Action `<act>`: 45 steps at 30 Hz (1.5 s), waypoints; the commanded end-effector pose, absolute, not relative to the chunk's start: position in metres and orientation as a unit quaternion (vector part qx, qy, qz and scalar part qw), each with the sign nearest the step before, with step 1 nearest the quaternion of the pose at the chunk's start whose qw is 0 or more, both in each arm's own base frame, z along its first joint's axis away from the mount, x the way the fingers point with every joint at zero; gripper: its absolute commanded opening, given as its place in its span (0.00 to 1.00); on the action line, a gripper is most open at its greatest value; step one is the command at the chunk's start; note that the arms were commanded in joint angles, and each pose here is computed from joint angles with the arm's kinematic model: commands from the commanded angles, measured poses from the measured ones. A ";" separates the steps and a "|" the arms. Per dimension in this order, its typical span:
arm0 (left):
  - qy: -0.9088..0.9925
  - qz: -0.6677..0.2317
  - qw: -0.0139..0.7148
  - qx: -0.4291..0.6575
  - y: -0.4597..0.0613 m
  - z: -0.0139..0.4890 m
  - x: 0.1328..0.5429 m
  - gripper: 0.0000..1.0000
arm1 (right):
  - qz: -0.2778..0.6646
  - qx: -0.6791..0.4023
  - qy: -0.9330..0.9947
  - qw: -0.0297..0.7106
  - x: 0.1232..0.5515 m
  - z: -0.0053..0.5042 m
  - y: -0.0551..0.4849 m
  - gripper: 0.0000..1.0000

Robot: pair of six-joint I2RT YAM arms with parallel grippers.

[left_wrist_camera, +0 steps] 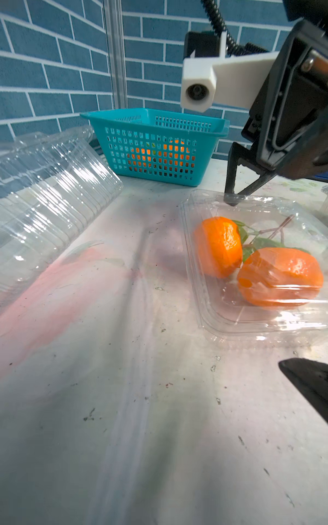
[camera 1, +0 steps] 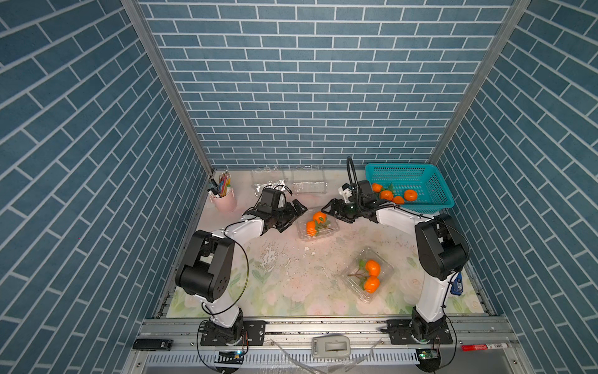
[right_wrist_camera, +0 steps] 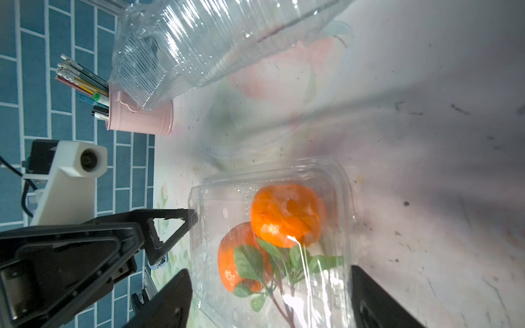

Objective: Take oranges out of containers
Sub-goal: Open the packing box at the center of the board.

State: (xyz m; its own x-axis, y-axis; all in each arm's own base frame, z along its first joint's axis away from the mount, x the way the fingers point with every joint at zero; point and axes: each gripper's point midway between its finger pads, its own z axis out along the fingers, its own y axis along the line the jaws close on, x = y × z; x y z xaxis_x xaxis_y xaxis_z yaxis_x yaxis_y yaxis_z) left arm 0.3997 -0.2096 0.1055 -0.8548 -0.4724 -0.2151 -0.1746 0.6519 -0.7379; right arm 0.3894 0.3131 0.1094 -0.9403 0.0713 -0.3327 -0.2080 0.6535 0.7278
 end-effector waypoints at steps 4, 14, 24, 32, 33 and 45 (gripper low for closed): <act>0.888 -0.378 0.199 -0.171 -0.221 0.103 0.412 0.99 | 0.459 -0.032 0.871 0.172 0.387 0.124 0.322 0.84; 0.885 -0.382 0.200 -0.174 -0.227 0.102 0.425 0.99 | 0.489 -0.021 0.854 0.176 0.385 0.139 0.324 0.81; 0.885 -0.384 0.199 -0.173 -0.232 0.099 0.437 0.99 | 0.512 -0.010 0.839 0.182 0.387 0.148 0.317 0.79; 0.884 -0.386 0.199 -0.174 -0.235 0.097 0.445 0.99 | 0.549 0.004 0.817 0.174 0.389 0.155 0.322 0.73; 0.883 -0.388 0.198 -0.174 -0.236 0.098 0.446 0.99 | 0.555 0.005 0.814 0.171 0.389 0.156 0.323 0.72; 0.874 -0.405 0.205 -0.175 -0.241 0.105 0.454 0.99 | 0.568 0.030 0.812 0.131 0.387 0.145 0.328 0.65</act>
